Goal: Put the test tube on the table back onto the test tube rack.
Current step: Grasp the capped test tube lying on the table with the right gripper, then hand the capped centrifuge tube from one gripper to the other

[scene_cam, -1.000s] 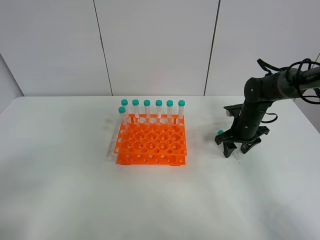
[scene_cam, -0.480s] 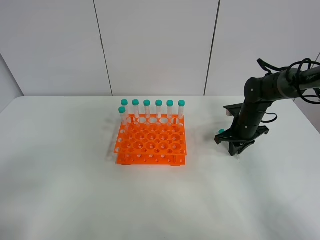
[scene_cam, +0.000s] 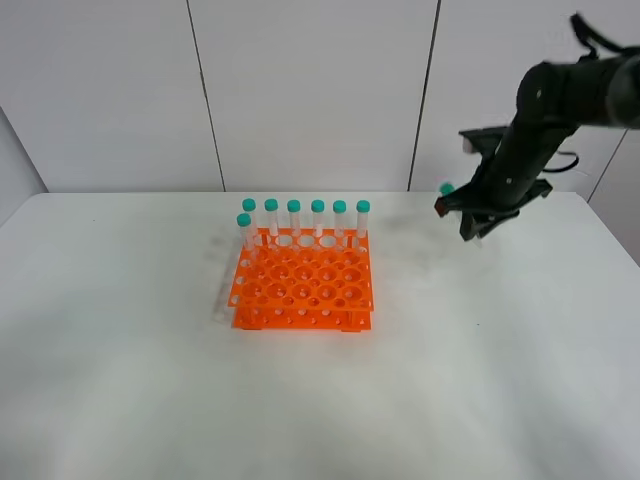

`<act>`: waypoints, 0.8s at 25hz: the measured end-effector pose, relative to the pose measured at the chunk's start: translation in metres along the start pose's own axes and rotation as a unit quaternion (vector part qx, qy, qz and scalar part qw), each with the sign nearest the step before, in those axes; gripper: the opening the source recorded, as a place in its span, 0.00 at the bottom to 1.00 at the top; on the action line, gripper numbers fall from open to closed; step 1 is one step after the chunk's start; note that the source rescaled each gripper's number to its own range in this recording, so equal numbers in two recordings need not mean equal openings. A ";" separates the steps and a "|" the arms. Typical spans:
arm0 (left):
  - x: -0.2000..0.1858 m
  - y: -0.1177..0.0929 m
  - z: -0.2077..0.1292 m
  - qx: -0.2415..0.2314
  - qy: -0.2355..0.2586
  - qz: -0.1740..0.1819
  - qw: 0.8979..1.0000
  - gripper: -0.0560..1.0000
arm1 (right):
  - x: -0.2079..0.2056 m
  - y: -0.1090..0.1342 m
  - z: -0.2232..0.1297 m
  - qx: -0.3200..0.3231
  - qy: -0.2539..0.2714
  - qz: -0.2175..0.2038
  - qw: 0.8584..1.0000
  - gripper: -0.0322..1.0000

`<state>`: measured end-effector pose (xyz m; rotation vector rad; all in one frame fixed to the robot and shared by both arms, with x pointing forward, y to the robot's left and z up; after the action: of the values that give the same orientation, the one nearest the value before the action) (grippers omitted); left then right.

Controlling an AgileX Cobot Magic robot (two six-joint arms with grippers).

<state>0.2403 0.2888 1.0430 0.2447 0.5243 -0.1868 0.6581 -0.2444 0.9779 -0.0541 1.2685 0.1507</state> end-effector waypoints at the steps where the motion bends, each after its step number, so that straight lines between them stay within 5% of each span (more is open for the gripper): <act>1: 0.000 0.000 0.000 0.000 0.000 0.000 1.000 1.00 | -0.014 0.003 0.005 -0.003 -0.018 0.011 1.000 0.06; 7: 0.000 0.000 0.001 0.000 -0.005 0.002 1.000 1.00 | -0.100 0.023 0.020 -0.017 -0.152 0.083 0.985 0.06; 13: 0.000 0.000 0.001 0.000 -0.005 0.002 1.000 1.00 | -0.149 0.040 0.011 -0.022 -0.201 0.130 0.971 0.06; 20: 0.000 0.000 0.001 0.000 -0.005 0.002 1.000 1.00 | -0.184 0.123 -0.004 -0.119 -0.255 0.200 0.938 0.06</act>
<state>0.2409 0.2888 1.0440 0.2445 0.5138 -0.1846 0.5832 -0.1383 1.1578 0.0359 0.7217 0.6299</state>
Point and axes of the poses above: a point on each arm's last joint axis where the gripper is mounted, x pointing out along that axis toward the gripper, y along the wrist's bending axis when the last joint is at zero, z = x × y, the point moved 2 cm from there along x, pointing out along that axis toward the gripper, and after that the axes turned 11 degrees about x, right-handed, at the moved point
